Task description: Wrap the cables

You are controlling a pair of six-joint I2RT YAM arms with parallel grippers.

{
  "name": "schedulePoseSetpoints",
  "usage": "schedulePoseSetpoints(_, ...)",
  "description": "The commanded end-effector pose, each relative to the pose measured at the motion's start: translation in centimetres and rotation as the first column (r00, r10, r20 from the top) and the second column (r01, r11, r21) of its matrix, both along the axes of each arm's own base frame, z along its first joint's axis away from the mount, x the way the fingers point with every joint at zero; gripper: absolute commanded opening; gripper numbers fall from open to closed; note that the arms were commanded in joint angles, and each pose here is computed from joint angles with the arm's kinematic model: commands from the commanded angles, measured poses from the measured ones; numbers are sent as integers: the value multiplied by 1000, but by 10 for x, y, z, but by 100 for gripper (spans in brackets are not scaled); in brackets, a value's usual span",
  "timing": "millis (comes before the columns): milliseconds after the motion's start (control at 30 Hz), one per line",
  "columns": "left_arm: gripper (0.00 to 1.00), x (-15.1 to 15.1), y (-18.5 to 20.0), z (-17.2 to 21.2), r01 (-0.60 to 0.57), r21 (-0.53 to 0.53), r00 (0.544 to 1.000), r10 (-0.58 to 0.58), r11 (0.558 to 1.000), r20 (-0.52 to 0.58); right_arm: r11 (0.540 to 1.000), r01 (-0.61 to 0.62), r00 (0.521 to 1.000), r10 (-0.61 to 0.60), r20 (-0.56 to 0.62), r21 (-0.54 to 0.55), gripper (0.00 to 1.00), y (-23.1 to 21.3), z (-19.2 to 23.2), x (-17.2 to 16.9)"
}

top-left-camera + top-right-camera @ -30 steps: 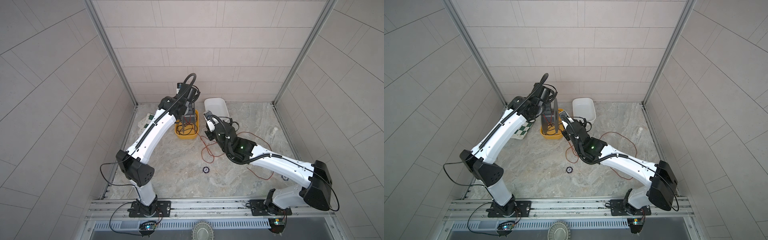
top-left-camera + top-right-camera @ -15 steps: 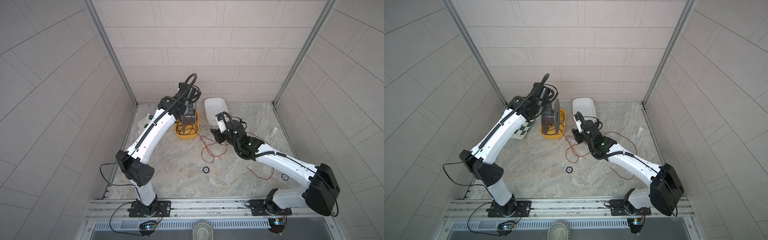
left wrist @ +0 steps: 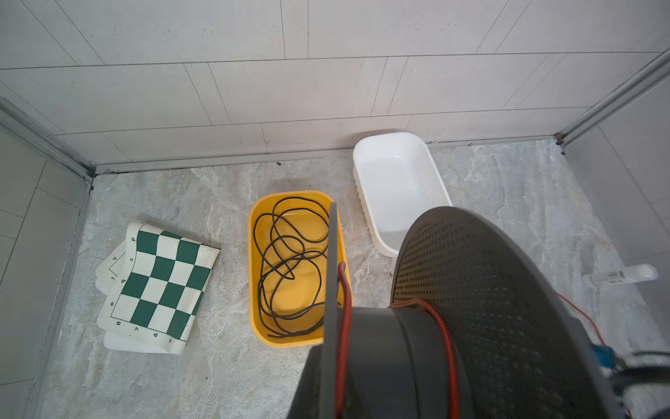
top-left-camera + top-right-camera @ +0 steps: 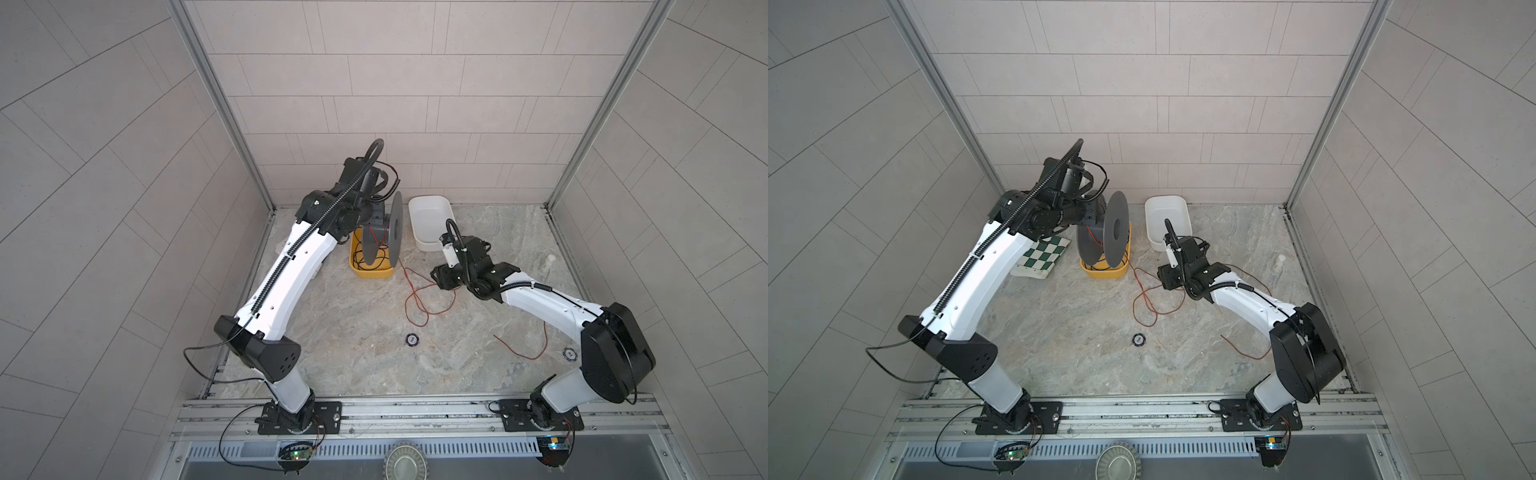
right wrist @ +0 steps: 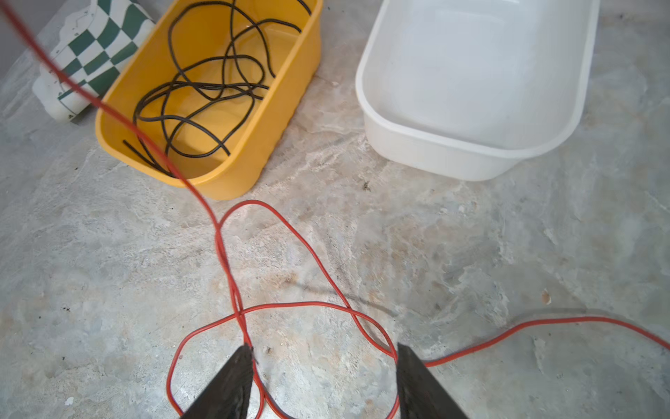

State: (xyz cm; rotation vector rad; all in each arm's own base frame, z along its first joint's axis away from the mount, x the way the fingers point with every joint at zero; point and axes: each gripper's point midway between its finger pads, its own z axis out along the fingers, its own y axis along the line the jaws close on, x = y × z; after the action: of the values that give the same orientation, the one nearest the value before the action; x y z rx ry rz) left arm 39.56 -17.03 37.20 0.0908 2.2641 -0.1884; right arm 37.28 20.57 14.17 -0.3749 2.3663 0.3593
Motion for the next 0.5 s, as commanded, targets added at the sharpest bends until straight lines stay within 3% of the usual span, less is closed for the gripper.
schedulePoseSetpoints(0,0,-15,-1,43,66,-79,994,-58,995,94,995,86,994,-82,-76,56,62,-11,-1,4)
schedulePoseSetpoints(267,0,-23,-6,53,121,-120,988,-109,985,106,956,53,986,-4,-166,290,64,19,4,14)
schedulePoseSetpoints(467,0,-29,-6,61,138,-137,986,-123,981,116,980,-39,991,62,-117,193,67,25,-10,22)
